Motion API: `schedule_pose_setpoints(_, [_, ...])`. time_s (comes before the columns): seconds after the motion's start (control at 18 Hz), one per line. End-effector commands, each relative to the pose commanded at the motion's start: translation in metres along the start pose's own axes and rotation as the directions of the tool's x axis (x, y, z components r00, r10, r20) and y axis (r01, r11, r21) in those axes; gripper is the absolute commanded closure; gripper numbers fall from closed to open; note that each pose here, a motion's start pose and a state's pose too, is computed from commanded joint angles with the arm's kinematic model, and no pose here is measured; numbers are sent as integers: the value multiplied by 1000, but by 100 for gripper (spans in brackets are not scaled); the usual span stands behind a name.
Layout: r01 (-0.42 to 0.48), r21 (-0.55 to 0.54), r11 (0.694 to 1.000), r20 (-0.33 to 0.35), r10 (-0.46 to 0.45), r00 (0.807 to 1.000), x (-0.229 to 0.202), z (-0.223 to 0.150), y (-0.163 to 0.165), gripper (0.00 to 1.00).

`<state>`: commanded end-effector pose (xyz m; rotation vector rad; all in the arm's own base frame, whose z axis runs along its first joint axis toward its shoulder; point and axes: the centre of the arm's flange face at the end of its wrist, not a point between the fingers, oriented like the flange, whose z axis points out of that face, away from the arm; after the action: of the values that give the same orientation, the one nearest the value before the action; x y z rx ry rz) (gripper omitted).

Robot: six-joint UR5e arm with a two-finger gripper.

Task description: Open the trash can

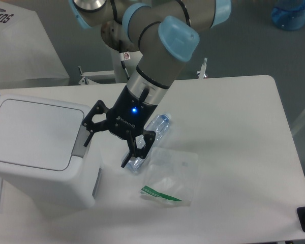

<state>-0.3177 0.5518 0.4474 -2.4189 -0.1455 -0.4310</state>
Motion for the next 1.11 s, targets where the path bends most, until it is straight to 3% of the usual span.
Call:
schedule_pose_setpoints(0.78, [15,14,1000,7,-15,1000,-5,-6,-11,0])
schedule_pose_setpoints(1.11, [40,66,997,93,-46,995,-95,-41,-19,0])
